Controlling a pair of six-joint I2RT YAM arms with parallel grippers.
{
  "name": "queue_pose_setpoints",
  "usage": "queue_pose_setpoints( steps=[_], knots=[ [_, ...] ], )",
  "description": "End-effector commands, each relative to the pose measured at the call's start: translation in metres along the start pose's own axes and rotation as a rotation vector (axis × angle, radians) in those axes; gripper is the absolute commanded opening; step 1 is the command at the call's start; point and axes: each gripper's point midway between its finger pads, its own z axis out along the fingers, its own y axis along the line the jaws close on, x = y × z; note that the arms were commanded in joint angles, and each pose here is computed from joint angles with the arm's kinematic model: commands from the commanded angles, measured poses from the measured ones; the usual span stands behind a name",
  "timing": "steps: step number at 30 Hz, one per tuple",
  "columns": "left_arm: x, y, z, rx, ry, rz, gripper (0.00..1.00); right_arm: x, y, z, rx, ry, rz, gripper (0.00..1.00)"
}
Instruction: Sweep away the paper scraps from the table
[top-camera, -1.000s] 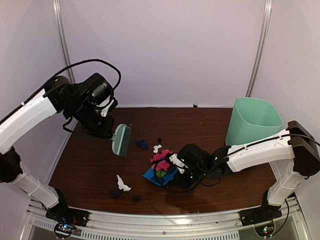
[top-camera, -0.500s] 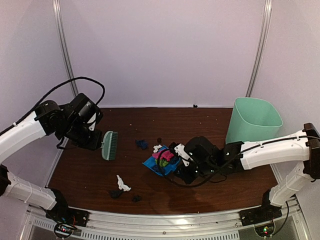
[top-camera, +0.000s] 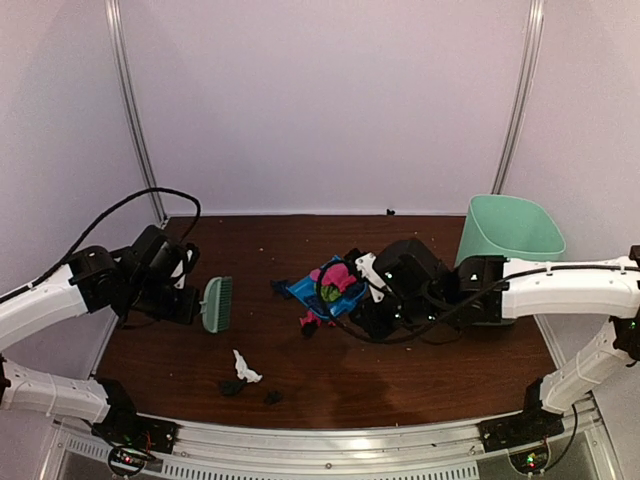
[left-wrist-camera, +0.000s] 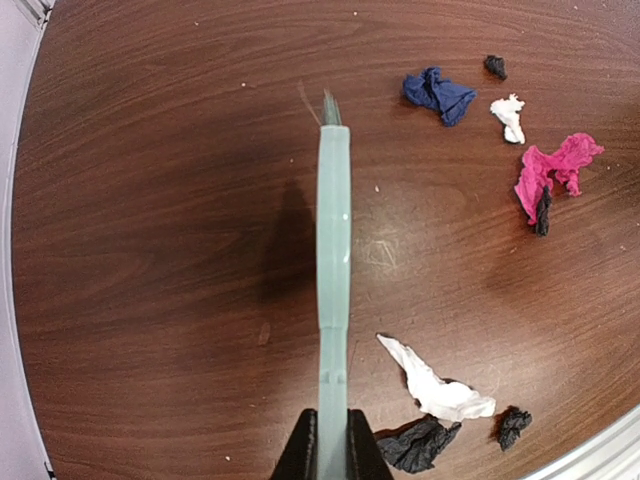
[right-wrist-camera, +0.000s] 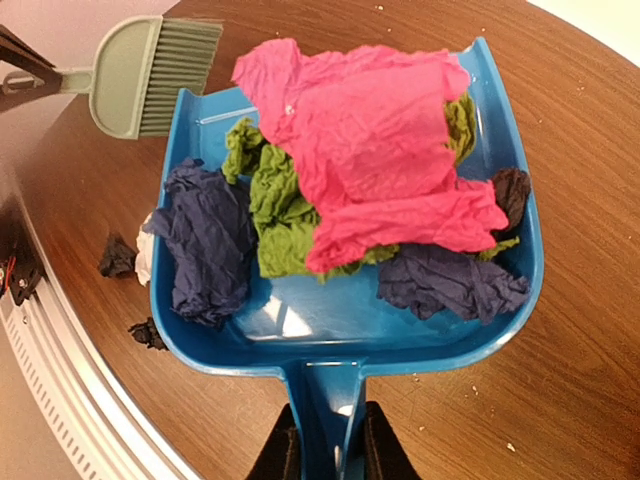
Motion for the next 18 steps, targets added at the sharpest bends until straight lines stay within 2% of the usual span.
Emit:
queue_pose_setpoints(
  steps=[1,9,18],
  knots=[
    [-0.022,-0.005,-0.004,0.052,-0.132,-0.039,0.0,-0.034,-0.002,-0.028,0.03,-0.057,0.031,0.0],
    [-0.02,0.002,-0.002,0.049,-0.18,-0.063,0.0,-0.083,-0.01,-0.063,0.02,-0.105,0.104,0.0],
    [-0.021,0.005,-0.002,0.038,-0.192,-0.066,0.0,-0.113,-0.05,-0.1,0.083,-0.122,0.245,0.0]
  ],
)
